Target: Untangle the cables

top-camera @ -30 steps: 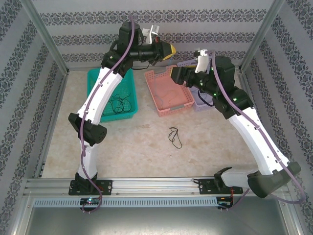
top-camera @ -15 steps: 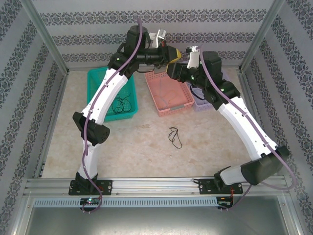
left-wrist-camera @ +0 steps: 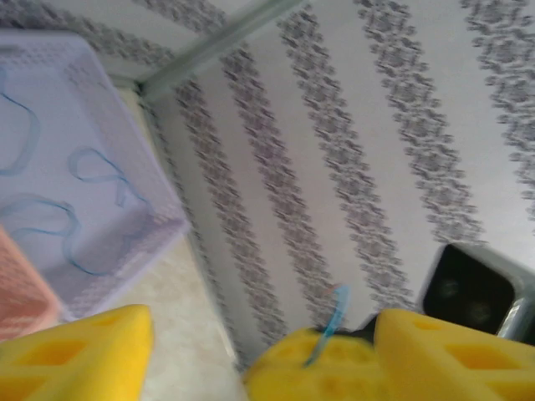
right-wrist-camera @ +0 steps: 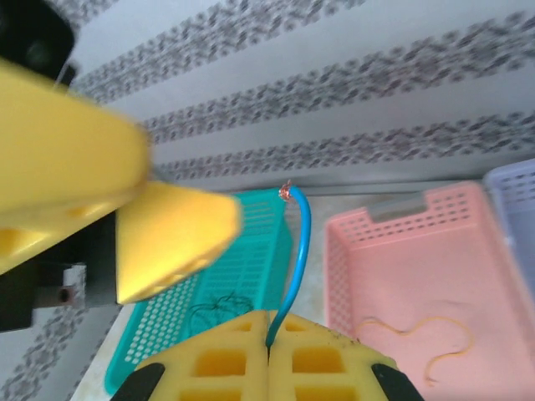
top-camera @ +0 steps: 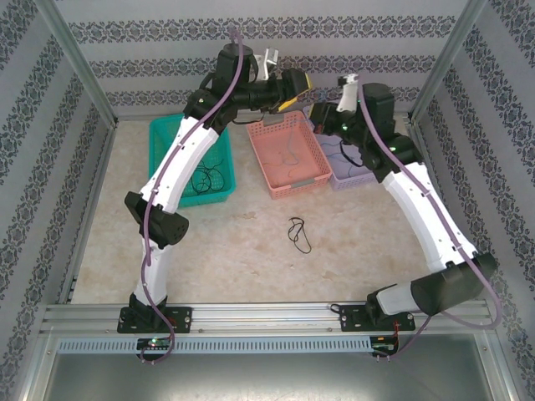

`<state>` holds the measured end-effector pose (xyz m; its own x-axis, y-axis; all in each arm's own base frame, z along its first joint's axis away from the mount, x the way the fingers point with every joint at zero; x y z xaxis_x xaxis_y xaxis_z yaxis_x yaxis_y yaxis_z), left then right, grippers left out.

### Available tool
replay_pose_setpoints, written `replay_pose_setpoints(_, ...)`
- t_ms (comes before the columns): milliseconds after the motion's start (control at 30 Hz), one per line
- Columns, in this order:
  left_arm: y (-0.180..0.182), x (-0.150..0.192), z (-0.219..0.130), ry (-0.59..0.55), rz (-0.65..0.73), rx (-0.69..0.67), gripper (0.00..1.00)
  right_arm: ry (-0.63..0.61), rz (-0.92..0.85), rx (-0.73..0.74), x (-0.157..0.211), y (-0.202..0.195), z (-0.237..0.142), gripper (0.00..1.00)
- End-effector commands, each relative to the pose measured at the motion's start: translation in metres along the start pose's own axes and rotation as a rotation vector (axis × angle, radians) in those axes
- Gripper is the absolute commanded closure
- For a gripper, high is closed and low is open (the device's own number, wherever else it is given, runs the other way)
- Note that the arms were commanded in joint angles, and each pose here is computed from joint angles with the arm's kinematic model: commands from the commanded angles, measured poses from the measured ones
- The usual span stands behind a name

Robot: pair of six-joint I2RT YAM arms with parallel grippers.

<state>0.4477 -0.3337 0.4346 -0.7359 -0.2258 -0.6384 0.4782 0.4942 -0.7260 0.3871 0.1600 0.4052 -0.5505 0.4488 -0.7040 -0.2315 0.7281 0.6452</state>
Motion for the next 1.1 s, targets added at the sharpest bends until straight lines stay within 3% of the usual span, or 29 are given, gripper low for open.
replay_pose_setpoints(0, -0.006, -0.020, -0.039, -0.131, 0.081, -0.161, 0.19, -0.041, -0.020, 0.025, -0.018, -0.008, -0.024, 1.00)
replay_pose_setpoints(100, 0.003, -0.026, -0.057, -0.191, 0.104, -0.274, 0.06, -0.081, -0.016, 0.088, -0.035, -0.028, -0.032, 1.00)
replay_pose_setpoints(233, 0.015, -0.019, -0.065, -0.191, 0.123, -0.342, 0.06, -0.146, 0.008, 0.200, -0.062, -0.059, -0.042, 1.00)
replay_pose_setpoints(467, 0.036, 0.031, -0.057, -0.069, 0.087, -0.359, 0.10, -0.197, 0.027, 0.360, -0.091, -0.111, -0.044, 1.00)
replay_pose_setpoints(733, 0.059, 0.093, -0.059, 0.057, 0.065, -0.346, 0.12, -0.164, 0.042, 0.453, -0.090, -0.151, -0.035, 1.00)
replay_pose_setpoints(933, 0.071, 0.117, -0.069, 0.083, 0.035, -0.361, 0.14, -0.125, 0.058, 0.523, -0.080, -0.179, -0.031, 1.00)
replay_pose_setpoints(1067, 0.072, 0.123, -0.070, 0.091, 0.021, -0.360, 0.15, -0.051, 0.112, 0.528, -0.069, -0.211, -0.005, 1.00)
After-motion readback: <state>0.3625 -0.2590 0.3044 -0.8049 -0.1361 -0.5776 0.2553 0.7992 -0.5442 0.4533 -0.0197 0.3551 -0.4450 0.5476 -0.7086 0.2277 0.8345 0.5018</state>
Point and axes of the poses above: each hand's point on the last joint's axis, 136 mm out from that joint toward the fingers, its own z axis out along the fingers, its own y axis along the line the jaws close on, x = y × z, the point moved 2 cm from there along -z, back along the fingers, and after that the axes turned 11 degrees about z, right-handed, at the moved point
